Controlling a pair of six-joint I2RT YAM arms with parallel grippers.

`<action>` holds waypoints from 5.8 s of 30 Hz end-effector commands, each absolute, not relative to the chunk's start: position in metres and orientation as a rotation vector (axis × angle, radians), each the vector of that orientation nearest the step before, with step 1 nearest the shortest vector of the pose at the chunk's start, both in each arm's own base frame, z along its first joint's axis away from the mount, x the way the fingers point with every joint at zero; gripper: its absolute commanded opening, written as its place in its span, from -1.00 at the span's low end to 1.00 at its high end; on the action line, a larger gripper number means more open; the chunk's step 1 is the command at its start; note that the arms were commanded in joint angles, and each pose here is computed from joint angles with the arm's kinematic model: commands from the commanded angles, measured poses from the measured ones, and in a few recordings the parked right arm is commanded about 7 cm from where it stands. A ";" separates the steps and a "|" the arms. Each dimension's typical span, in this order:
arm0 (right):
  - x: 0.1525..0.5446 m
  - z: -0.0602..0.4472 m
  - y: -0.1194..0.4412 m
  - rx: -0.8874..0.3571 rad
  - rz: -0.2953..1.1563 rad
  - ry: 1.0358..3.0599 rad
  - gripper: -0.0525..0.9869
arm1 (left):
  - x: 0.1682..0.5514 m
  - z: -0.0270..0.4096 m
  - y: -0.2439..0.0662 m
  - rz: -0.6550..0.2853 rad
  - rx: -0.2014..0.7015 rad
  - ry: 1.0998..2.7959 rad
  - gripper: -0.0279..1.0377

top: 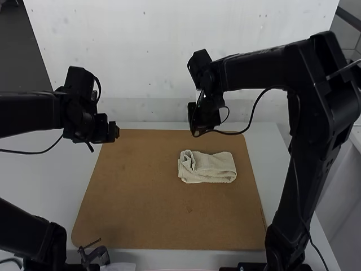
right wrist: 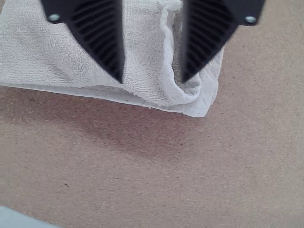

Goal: Fold the towel.

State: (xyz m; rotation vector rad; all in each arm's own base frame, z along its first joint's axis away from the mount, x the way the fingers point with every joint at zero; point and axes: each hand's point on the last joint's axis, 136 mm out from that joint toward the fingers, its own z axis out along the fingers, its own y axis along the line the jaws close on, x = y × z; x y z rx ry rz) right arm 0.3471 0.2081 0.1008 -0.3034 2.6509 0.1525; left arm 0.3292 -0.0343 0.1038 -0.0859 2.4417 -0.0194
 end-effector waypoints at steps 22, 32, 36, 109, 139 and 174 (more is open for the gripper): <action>0.312 0.020 0.264 -0.518 0.084 2.749 -0.87 | 0.330 0.114 -0.038 -0.022 -0.061 2.391 0.94; 0.318 0.027 0.272 -0.510 0.113 2.720 -0.86 | 0.331 0.113 -0.037 -0.022 -0.064 2.381 0.94; 0.325 0.056 0.263 -0.464 0.148 2.678 -0.33 | 0.332 0.114 -0.038 -0.029 -0.062 2.378 0.94; 0.231 0.203 0.000 0.063 0.043 1.629 0.95 | 0.235 0.246 0.013 0.107 -0.088 1.742 0.92; 0.240 0.176 -0.003 0.075 0.032 1.648 0.95 | 0.238 0.187 -0.004 0.097 0.139 1.632 0.90; 0.241 0.169 -0.003 0.012 -0.029 1.673 0.95 | 0.243 0.162 -0.009 0.055 0.151 1.664 0.90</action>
